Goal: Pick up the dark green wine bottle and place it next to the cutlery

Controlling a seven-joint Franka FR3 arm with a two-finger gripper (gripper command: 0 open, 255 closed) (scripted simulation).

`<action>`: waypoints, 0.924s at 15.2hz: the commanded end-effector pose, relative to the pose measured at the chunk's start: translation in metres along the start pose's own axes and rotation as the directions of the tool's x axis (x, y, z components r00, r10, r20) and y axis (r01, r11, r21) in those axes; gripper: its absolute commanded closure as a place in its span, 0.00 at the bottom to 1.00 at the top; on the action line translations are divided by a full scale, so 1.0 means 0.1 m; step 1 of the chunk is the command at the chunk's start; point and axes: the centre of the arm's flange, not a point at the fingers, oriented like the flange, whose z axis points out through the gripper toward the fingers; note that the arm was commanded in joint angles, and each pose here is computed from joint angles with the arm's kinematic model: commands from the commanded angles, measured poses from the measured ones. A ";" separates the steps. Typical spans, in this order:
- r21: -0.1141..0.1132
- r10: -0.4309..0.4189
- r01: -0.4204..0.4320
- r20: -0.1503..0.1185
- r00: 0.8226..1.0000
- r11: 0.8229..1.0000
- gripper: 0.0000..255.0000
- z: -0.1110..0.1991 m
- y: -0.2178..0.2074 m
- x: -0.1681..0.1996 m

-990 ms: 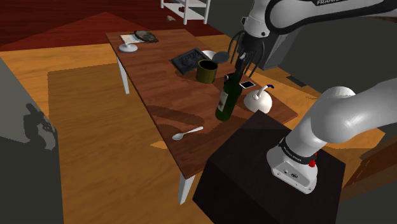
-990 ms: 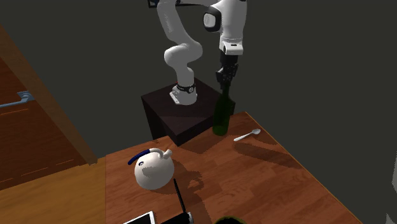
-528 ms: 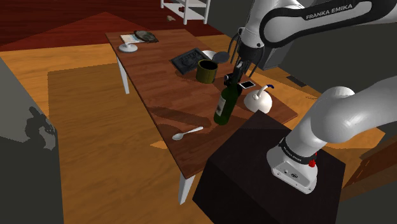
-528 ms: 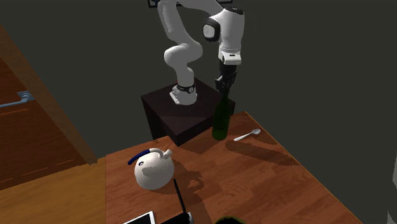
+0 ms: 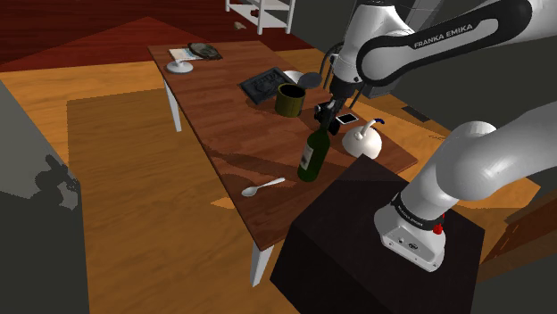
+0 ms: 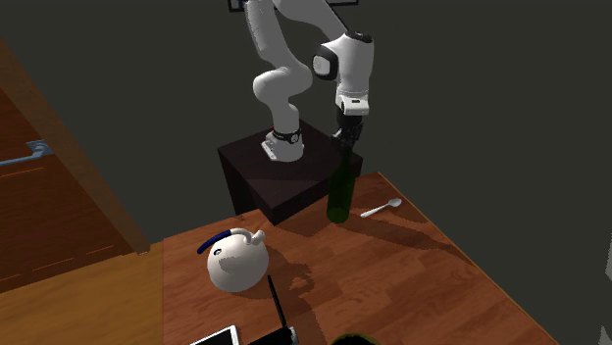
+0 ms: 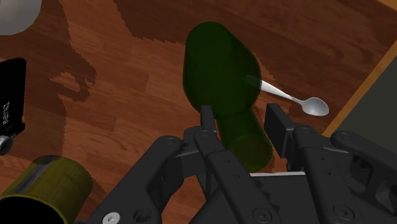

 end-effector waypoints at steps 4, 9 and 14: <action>0.000 0.000 0.000 -0.001 1.000 1.000 1.00 0.10 0.00 0.01; 0.000 0.000 0.000 -0.001 1.000 1.000 0.00 0.10 0.00 0.01; 0.000 0.000 0.000 -0.001 1.000 1.000 0.00 0.10 0.00 0.01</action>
